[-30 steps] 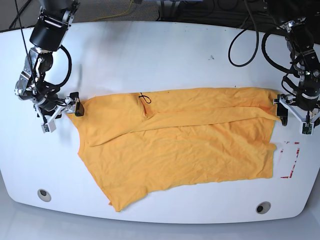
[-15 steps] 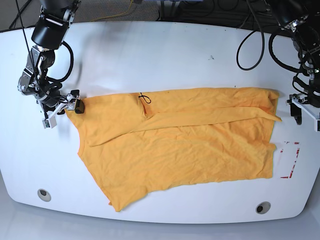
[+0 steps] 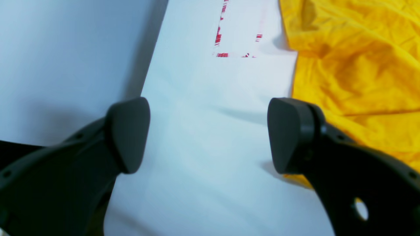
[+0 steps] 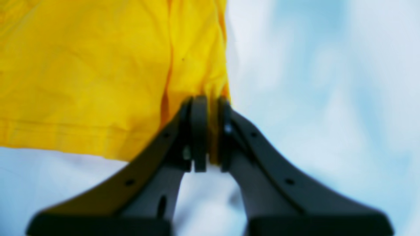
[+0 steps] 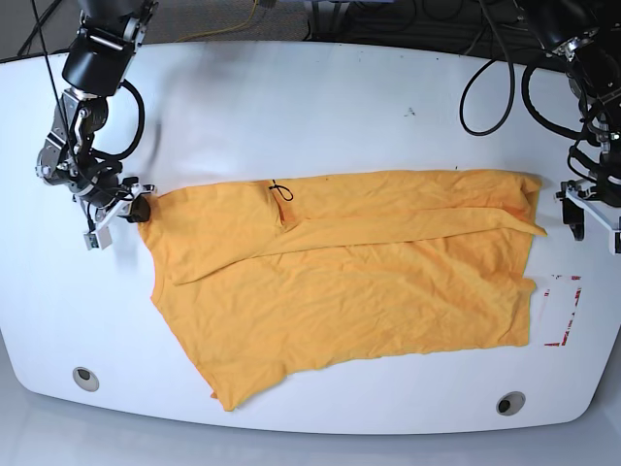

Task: Layout the t-shirt on the table in an organized manner, then fold the t-shirt properly
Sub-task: 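Pull the grasped edges back up toward the collar with both grippers, then release the left gripper's corner and lift it off the shirt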

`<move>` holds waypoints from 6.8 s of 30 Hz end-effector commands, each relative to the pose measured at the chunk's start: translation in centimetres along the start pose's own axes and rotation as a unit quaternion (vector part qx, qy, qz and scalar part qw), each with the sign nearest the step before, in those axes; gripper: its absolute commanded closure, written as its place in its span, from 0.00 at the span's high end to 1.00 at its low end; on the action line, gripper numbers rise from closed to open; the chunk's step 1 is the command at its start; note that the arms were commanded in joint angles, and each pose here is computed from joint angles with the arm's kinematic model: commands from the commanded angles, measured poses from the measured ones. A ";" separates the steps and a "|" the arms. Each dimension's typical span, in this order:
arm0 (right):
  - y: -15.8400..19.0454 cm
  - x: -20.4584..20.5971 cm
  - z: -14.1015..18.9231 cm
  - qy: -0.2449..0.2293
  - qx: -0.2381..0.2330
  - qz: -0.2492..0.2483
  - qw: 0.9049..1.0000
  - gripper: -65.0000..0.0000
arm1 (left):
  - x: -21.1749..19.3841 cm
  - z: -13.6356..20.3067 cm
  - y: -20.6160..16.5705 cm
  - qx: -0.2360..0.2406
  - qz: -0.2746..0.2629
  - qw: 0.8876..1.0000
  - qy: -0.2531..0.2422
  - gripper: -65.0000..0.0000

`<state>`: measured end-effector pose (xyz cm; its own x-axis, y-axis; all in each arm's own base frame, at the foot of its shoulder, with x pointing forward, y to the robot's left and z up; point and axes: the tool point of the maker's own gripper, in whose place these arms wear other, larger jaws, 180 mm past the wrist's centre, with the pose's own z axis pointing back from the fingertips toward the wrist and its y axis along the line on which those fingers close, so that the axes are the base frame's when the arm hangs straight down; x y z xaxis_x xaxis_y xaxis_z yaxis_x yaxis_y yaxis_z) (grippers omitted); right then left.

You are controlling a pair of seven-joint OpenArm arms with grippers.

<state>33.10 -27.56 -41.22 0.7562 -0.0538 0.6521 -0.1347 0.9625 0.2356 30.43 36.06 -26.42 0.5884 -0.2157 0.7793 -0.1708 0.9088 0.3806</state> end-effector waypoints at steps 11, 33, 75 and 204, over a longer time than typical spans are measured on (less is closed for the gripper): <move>-0.5 0.5 0.7 -0.014 -0.001 0.004 1.000 0.06 | -3.7 -2.0 -3.8 -0.087 -0.019 0.995 0.044 1.00; -0.5 0.2 0.8 -0.012 -0.002 0.002 1.000 0.00 | -6.0 -2.9 -11.2 -0.190 -0.067 0.977 0.071 1.00; -0.9 -0.2 1.1 -0.006 -0.007 0.004 1.000 0.00 | -15.0 -2.8 -11.4 -0.211 -0.052 0.958 0.185 0.21; -2.7 -13.8 17.0 0.118 -0.158 0.018 0.980 0.00 | -13.2 7.0 -5.0 -0.173 -0.253 0.937 0.169 0.61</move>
<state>11.46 -33.34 -39.61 0.9007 -0.0114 0.4344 0.0215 0.9996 -0.0183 17.00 31.68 -36.24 0.7711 -0.5643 0.2949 0.4367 0.8058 0.4000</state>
